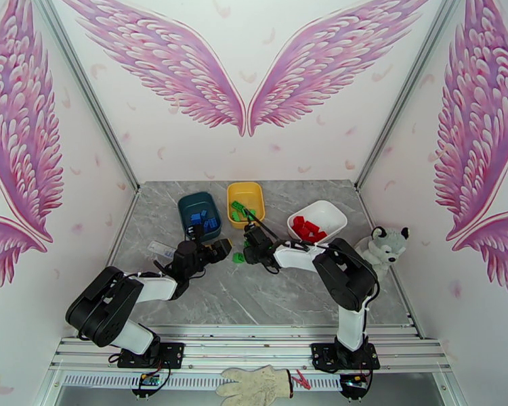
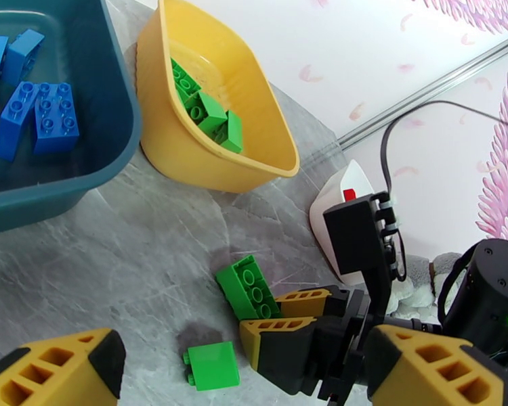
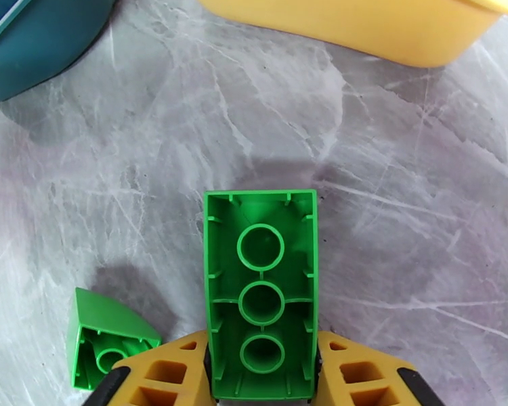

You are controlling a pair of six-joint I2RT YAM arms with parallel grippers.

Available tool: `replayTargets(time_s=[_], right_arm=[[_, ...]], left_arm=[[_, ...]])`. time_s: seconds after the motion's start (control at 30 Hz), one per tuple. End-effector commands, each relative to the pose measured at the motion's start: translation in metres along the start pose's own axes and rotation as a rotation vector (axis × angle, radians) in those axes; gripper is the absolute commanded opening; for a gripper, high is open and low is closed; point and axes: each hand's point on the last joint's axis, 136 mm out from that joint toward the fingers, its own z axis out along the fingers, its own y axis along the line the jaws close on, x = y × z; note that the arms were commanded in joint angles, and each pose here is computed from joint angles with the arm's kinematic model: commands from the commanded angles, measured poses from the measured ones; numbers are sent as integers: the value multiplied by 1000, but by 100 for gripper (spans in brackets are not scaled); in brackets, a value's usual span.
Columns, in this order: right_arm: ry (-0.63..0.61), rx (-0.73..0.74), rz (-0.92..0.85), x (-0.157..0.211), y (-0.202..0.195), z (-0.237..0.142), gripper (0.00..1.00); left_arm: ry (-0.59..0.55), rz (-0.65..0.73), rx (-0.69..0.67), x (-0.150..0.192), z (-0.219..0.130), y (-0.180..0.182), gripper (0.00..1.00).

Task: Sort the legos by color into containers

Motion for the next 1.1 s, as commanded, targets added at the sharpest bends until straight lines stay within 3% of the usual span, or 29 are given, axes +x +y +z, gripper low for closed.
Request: replayTargets(time_s=[0.0,0.27,0.53,0.77,1.07], right_arm=[[-80,-27,33,-19,0,-29,31],[-182,-56,52,-63,1,-74,31],[-197,-18,87,-124,-8,-60,32],[-174,19,93,-159,-10,-35,40],[-159,19,94,-170,-9,-27,61]], left_arm=[[-1,20,48,-8,4,-16,99],[9,20,61,-7,5,-19,99],[-24,30,42,-13,-3,-17,99],[-40,41,33,-19,-11,-17,99],[-58,34,19,-25,-16,-11,99]])
